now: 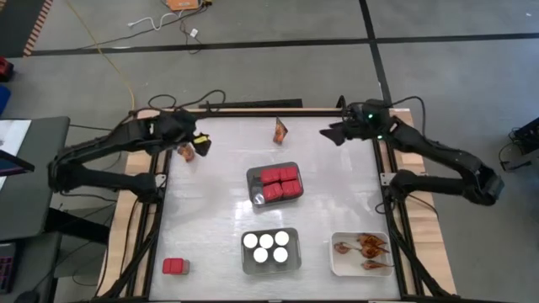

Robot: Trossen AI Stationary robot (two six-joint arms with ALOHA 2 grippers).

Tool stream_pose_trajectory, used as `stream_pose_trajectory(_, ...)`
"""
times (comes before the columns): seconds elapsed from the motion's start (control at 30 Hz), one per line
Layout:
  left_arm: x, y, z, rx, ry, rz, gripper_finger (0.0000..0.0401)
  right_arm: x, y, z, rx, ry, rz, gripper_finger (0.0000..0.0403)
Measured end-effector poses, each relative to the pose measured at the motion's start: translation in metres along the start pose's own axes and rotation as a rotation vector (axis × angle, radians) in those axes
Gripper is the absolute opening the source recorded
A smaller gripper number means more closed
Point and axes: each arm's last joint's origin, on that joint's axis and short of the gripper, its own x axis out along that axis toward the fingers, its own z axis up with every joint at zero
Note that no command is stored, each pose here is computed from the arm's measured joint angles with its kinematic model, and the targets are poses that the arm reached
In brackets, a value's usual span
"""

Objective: Sort spices by type
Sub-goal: Put the orange seasoning pack into the white bin

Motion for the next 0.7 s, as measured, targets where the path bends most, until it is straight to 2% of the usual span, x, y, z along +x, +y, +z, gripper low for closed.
stream_pose_trajectory(0.07,0.003,0.005,0.001,0.028,0.016,0.032,0.0306,0.013,0.014,0.001,-0.066,-0.053,0.016,0.0388)
stream_pose_trajectory(0.13,0.009,0.008,0.001,0.053,0.005,0.043,0.0306,0.026,0.028,0.003,-0.123,-0.075,-0.019,0.0381)
stream_pose_trajectory(0.27,0.025,0.016,-0.005,0.051,-0.046,-0.025,0.0306,0.057,0.059,0.019,-0.205,-0.056,-0.069,0.0370)
stream_pose_trajectory(0.43,0.040,0.030,-0.019,0.022,-0.082,-0.102,0.0306,0.101,0.090,0.049,-0.213,0.050,-0.108,0.0368)
stream_pose_trajectory(0.6,0.043,0.040,-0.024,-0.009,-0.086,-0.136,0.0306,0.147,0.095,0.068,-0.168,0.230,-0.294,0.0368)
stream_pose_trajectory(0.7,0.043,0.041,-0.026,0.016,-0.076,-0.156,0.0306,0.173,0.091,0.076,-0.156,0.276,-0.339,0.0368)
